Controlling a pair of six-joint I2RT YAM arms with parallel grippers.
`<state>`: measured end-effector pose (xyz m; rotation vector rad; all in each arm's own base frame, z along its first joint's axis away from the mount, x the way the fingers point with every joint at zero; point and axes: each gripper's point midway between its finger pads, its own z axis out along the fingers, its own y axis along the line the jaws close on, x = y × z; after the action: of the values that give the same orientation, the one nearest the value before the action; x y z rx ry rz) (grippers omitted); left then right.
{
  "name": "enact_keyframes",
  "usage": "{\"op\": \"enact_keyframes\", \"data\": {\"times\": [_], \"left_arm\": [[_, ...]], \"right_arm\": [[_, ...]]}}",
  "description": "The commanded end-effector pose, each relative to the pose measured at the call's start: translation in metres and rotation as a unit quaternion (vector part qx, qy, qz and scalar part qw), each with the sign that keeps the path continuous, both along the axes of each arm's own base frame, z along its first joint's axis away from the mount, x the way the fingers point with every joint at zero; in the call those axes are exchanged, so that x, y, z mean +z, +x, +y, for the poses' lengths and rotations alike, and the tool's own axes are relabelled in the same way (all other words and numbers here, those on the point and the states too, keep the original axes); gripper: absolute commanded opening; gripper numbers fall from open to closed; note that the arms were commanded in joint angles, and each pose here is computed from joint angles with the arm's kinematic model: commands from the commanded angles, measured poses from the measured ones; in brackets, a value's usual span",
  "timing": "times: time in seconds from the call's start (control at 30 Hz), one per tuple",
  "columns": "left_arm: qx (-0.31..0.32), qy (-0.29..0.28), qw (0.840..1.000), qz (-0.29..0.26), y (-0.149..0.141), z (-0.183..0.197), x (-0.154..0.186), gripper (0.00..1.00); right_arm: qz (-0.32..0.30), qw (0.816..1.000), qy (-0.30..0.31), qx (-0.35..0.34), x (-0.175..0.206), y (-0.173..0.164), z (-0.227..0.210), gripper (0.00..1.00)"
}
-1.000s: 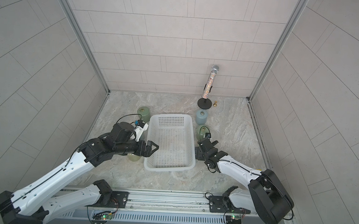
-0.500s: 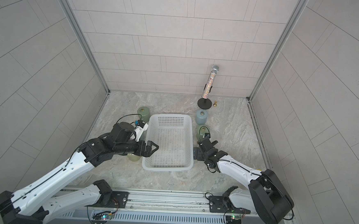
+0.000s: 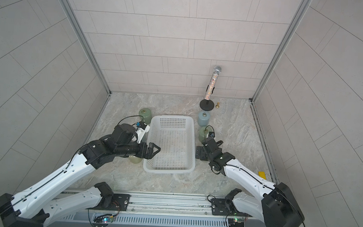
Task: Take the tea canister out of the basket
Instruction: Place the tea canister at the center of the board.
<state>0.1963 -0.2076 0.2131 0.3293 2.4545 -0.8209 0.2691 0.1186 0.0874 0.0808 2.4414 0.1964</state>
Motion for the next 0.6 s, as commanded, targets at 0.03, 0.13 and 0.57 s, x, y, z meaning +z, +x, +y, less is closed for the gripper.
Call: {"op": "enact_keyframes", "data": {"times": [0.03,0.13,0.57], "left_arm": [[0.010,-0.001,1.000,-0.020,0.003,0.004,0.011,1.00],[0.027,0.005,0.999,-0.029,0.006,0.009,0.013,1.00],[0.250,0.223,0.934,-0.121,0.060,0.112,0.024,1.00]], "right_arm": [[-0.017,1.000,-0.007,-0.010,0.023,-0.001,-0.008,1.00],[-0.027,0.999,-0.008,-0.016,0.036,-0.001,-0.014,1.00],[-0.135,0.986,-0.050,-0.080,0.135,0.018,-0.058,1.00]]}}
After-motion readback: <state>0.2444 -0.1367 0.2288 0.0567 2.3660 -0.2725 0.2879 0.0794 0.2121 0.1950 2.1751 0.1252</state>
